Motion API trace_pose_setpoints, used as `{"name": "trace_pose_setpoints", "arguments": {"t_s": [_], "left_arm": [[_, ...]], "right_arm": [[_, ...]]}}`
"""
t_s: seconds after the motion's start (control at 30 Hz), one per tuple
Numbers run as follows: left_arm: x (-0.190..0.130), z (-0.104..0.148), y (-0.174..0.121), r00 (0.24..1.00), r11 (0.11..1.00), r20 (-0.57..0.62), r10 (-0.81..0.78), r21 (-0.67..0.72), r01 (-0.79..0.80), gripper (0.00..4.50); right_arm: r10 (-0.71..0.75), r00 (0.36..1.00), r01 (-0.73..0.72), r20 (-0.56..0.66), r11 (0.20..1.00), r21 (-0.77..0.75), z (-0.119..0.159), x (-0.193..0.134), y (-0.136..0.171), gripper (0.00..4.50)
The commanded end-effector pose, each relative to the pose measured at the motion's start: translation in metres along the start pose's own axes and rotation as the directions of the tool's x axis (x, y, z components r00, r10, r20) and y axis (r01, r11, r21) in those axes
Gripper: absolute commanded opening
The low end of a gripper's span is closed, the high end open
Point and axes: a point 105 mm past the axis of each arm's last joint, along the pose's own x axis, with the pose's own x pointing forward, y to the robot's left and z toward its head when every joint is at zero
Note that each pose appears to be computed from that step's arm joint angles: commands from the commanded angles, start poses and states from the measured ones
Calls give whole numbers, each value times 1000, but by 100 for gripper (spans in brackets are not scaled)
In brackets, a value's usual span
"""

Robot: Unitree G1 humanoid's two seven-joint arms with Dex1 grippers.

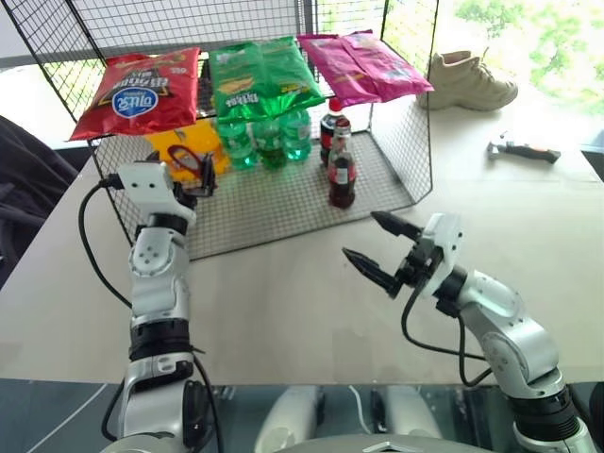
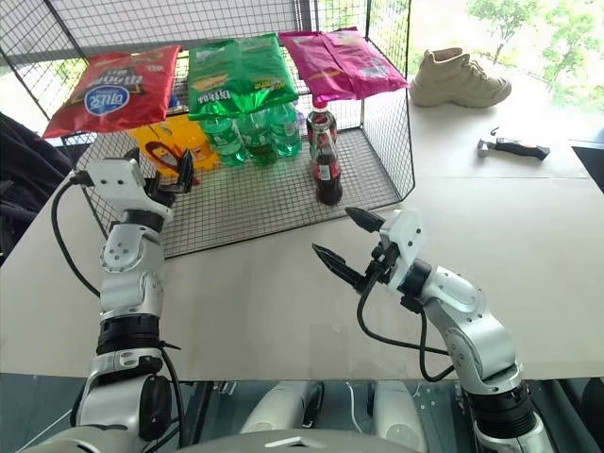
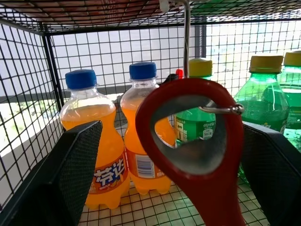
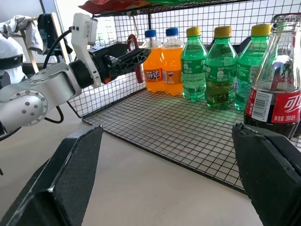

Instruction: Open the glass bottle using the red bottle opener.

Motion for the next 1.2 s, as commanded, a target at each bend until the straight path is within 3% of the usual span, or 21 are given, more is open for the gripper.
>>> {"name": "trace_pose_setpoints", "arguments": {"t_s": [0.03,0.13,0.2,0.5,1.2], "left_arm": [[7,12,3,999,1000,49,-6,27,5,450],[8,12,0,998,1000,57,-20,16,19,450],[9,13,0,998,1000,62,-24,14,23,397],[9,12,-2,998,1000,62,-31,-2,31,34],[2,14,0,996,997,79,29,71,-35,34]], "right_arm": [[19,999,-18,39,999,-27,10,3,4,441],[23,999,-21,39,999,-31,11,4,4,441],[24,999,-23,39,999,-33,11,4,4,450],[30,999,-28,31,999,-42,10,3,5,450],[35,999,-33,27,998,-55,8,4,4,450]]}}
